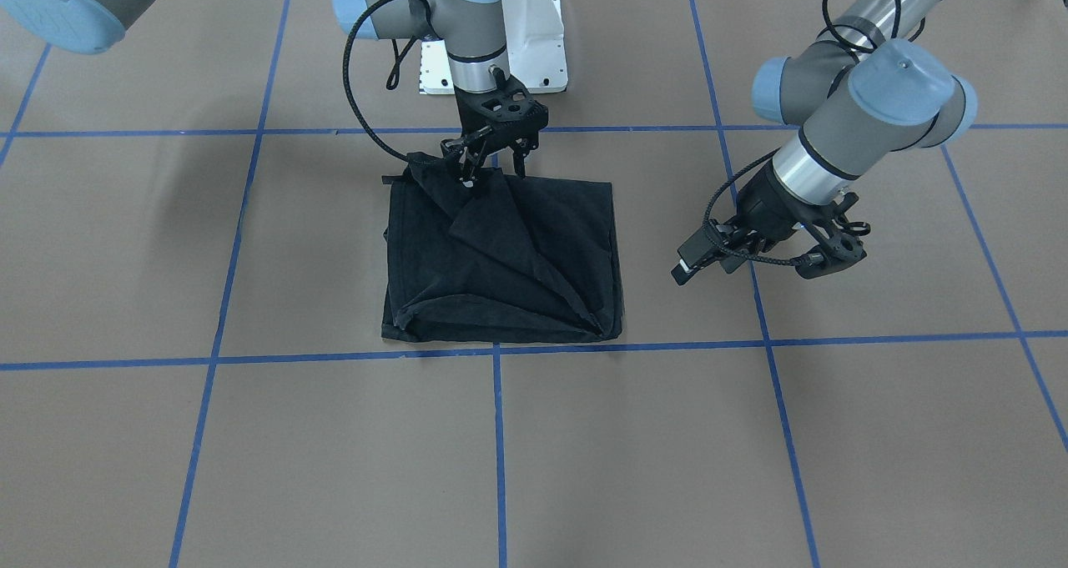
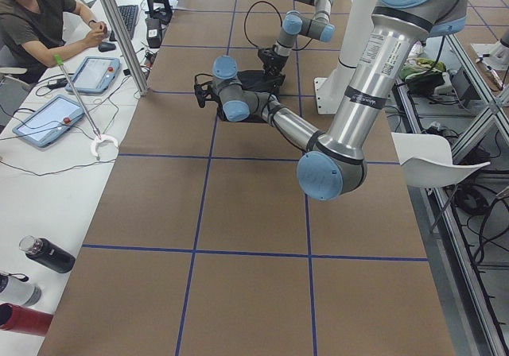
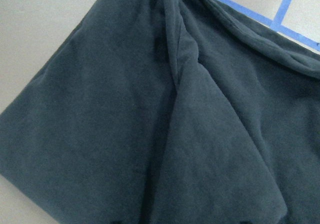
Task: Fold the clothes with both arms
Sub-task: 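Press and smooth the folded shirt's top with the right gripper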
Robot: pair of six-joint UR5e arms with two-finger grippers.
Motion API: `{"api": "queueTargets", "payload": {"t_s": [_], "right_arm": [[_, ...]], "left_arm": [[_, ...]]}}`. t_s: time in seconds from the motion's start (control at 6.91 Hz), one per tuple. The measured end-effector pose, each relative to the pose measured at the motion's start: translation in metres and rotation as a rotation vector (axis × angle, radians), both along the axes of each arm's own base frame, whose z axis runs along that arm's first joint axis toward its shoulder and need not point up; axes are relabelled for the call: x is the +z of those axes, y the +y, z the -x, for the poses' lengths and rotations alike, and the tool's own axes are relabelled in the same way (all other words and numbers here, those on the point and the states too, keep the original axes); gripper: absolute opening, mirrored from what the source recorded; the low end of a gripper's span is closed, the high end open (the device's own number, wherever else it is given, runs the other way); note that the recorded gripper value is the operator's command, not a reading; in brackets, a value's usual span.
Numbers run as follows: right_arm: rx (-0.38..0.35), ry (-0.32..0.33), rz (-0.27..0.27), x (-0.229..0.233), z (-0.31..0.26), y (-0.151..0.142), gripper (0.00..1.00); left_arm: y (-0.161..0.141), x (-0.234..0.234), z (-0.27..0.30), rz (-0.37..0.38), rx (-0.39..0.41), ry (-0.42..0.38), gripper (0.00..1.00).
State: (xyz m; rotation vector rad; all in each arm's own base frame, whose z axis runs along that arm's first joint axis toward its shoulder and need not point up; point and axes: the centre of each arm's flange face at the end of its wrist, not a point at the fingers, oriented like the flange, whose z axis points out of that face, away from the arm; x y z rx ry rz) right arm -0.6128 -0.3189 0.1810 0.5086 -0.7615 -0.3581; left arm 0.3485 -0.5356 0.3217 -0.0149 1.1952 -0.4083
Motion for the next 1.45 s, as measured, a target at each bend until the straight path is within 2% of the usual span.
{"api": "queueTargets", "payload": {"t_s": [0.43, 0.72, 1.16, 1.3, 1.45], "right_arm": [[-0.019, 0.013, 0.002, 0.007, 0.006, 0.012, 0.62], [-0.029, 0.014, 0.002, 0.007, 0.009, 0.018, 0.56], [-0.035, 0.024, 0.004, 0.015, 0.011, 0.023, 0.11], [-0.036, 0.026, 0.004, 0.017, 0.011, 0.023, 0.0], [-0.036, 0.028, 0.005, 0.018, 0.01, 0.023, 0.0]], "left_arm": [[0.0, 0.002, -0.001, 0.002, 0.0, -0.003, 0.99], [0.0, 0.002, -0.002, 0.002, 0.0, -0.003, 0.99], [0.0, 0.002, -0.002, 0.003, 0.0, -0.003, 0.99], [0.0, 0.002, -0.002, 0.003, 0.0, -0.003, 0.99], [0.0, 0.002, -0.002, 0.003, 0.0, -0.003, 0.99]]}}
